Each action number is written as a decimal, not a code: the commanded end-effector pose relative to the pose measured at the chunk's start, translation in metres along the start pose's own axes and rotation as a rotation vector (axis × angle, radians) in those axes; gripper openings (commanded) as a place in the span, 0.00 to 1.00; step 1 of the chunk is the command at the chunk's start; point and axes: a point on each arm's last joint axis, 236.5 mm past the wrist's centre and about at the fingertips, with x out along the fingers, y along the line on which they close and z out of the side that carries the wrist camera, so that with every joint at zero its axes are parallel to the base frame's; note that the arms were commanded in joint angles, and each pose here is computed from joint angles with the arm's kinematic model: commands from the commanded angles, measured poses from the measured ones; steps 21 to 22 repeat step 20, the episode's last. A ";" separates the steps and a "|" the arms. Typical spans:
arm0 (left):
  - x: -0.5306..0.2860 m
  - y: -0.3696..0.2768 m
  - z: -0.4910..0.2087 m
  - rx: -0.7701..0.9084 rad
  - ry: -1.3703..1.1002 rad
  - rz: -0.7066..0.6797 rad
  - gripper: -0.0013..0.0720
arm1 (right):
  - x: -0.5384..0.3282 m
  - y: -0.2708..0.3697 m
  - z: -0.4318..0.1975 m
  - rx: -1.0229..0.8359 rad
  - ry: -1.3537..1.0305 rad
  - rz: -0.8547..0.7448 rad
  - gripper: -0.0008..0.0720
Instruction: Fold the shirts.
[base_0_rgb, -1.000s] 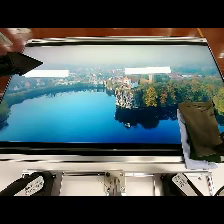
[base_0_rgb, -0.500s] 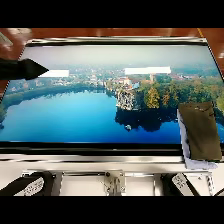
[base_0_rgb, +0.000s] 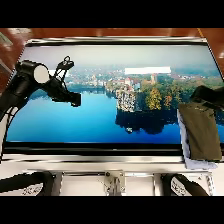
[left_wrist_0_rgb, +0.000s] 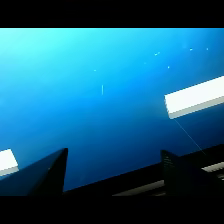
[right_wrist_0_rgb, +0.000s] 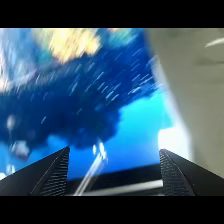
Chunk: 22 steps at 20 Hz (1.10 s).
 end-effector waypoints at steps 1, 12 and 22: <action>0.009 -0.022 0.012 -0.016 -0.032 -0.064 0.99 | 0.022 0.020 -0.016 -0.044 0.085 -0.042 0.94; 0.009 -0.019 0.010 -0.021 -0.025 -0.063 0.99 | 0.024 0.028 -0.018 -0.044 0.095 -0.027 0.94; 0.009 -0.016 0.011 -0.030 -0.026 -0.061 0.99 | 0.024 0.028 -0.018 -0.044 0.094 -0.027 0.94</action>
